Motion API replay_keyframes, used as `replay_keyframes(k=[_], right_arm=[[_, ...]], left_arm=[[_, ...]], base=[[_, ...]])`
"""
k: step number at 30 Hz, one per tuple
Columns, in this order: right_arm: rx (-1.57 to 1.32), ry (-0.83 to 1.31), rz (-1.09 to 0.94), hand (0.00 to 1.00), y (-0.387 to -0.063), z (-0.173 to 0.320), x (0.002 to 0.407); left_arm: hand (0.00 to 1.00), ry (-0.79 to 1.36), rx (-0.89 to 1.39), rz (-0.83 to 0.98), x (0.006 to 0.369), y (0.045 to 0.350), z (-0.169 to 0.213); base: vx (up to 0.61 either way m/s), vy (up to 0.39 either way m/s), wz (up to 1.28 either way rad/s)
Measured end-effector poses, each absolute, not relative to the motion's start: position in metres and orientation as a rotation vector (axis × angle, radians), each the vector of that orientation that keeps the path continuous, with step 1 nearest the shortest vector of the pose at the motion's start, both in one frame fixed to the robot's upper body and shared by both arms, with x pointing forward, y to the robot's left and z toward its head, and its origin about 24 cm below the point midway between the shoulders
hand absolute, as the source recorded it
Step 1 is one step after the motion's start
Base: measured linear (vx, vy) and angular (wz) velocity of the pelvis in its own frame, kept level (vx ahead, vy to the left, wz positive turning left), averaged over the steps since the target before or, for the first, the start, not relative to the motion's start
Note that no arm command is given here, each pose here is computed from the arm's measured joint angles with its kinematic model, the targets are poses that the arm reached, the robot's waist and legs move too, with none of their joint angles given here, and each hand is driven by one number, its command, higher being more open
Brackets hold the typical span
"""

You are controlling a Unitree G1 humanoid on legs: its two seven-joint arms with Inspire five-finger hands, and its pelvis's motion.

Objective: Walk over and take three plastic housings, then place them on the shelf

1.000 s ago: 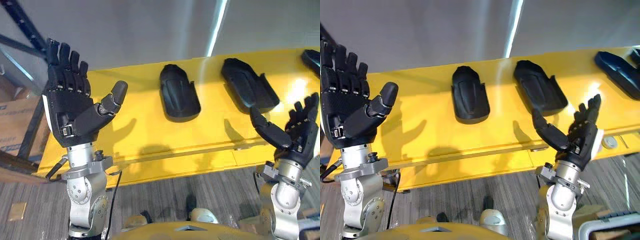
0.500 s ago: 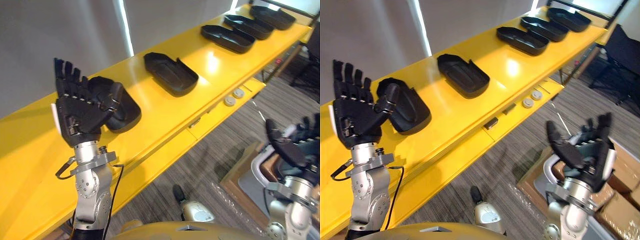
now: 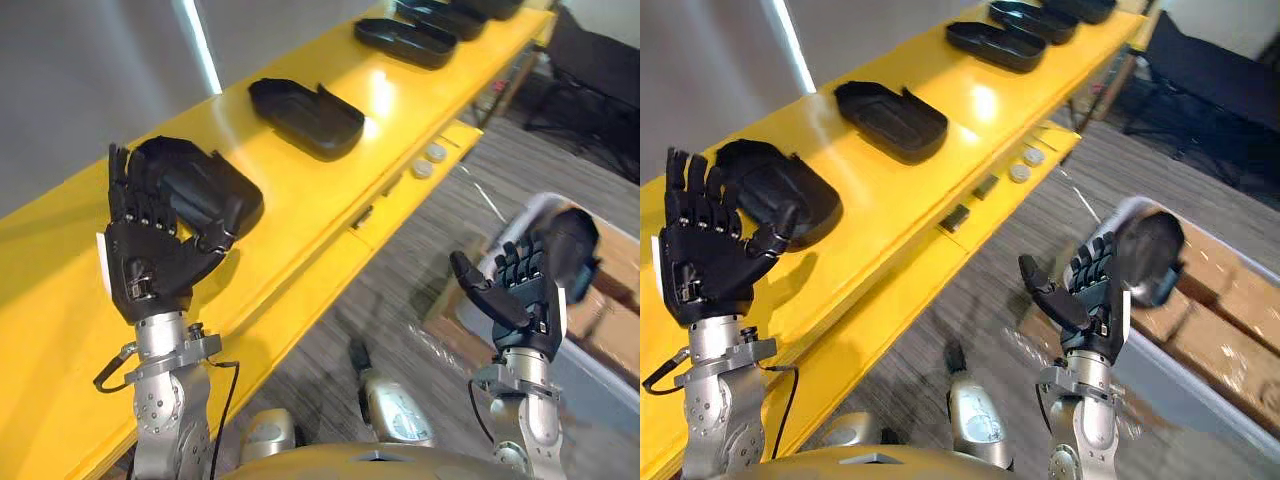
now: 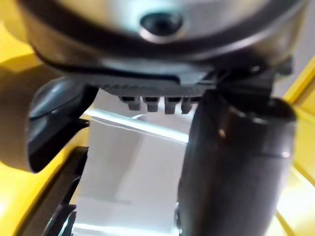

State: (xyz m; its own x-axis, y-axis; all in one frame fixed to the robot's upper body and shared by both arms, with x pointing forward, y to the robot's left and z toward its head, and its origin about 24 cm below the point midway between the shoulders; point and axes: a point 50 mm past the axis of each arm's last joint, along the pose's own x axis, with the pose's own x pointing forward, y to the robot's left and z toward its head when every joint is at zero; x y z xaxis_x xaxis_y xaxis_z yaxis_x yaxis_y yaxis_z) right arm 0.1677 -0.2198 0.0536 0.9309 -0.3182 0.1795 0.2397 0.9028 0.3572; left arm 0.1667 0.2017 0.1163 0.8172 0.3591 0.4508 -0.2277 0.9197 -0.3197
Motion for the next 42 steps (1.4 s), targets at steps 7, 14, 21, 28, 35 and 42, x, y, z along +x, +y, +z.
replay_keyframes(k=[7,14,21,28,35,42], right_arm=[[0.308,-0.319,-0.073,1.0,-0.162,0.071,0.245],[0.137,-0.113,-0.173,1.0,-0.168,0.032,0.215],[-0.008,-0.145,-0.378,1.0,-0.243,0.046,0.182],[0.067,-0.173,-0.417,1.0,-0.23,0.047,0.188],[0.106,0.034,-0.533,1.0,-0.235,0.009,0.232],[0.147,-0.061,-0.65,1.0,-0.269,0.058,0.3]], left_arm=[[1.0,-0.561,-0.281,0.252,0.17,0.205,0.121],[1.0,-0.49,-0.595,0.142,0.18,0.179,0.105],[1.0,-0.373,-0.705,-0.052,0.184,0.138,0.088],[1.0,-0.356,-0.664,-0.077,0.188,0.141,0.084],[1.0,-0.405,-0.509,-0.178,0.2,0.139,0.095],[1.0,-0.387,-0.442,-0.287,0.211,0.128,0.102]], base=[[-0.05,-0.16,-0.65],[0.05,-0.553,-0.19],[0.07,-0.324,-0.61],[0.02,0.017,-0.49],[-0.07,0.023,0.03],[-0.12,-0.015,0.08]])
